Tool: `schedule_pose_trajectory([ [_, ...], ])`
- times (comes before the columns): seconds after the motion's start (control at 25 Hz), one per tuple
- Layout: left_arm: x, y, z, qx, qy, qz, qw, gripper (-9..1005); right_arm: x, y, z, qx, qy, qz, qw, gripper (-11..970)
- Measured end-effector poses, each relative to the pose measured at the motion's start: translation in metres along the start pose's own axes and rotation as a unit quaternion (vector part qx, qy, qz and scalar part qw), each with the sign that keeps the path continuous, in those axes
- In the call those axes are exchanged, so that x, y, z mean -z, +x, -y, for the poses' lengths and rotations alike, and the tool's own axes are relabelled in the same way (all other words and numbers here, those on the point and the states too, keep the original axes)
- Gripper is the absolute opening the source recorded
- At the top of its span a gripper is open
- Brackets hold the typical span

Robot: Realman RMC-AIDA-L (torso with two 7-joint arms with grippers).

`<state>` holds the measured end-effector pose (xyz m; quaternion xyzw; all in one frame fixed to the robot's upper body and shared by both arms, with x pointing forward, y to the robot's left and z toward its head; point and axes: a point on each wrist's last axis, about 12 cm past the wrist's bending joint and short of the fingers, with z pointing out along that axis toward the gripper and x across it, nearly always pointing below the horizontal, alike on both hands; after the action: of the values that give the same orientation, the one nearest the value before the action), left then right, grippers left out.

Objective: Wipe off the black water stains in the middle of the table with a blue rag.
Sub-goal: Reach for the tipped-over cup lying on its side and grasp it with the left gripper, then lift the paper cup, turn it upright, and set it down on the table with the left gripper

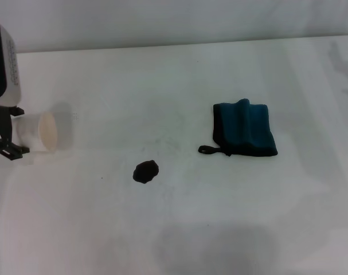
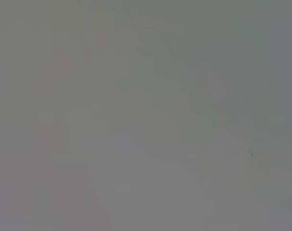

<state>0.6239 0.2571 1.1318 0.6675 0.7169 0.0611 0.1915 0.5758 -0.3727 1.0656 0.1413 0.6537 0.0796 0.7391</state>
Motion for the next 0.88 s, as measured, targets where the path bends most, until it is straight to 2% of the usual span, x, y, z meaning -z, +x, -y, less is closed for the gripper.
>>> schedule_pose_trajectory([
  [0.36, -0.016, 0.003, 0.006, 0.015, -0.005, 0.003, 1.000, 872, -0.001, 0.000, -0.001, -0.001, -0.002, 0.000, 1.000, 792],
  [0.88, -0.024, 0.001, 0.009, 0.037, -0.016, 0.020, 0.999, 872, -0.001, 0.001, -0.003, -0.001, -0.005, -0.002, 1.000, 792],
])
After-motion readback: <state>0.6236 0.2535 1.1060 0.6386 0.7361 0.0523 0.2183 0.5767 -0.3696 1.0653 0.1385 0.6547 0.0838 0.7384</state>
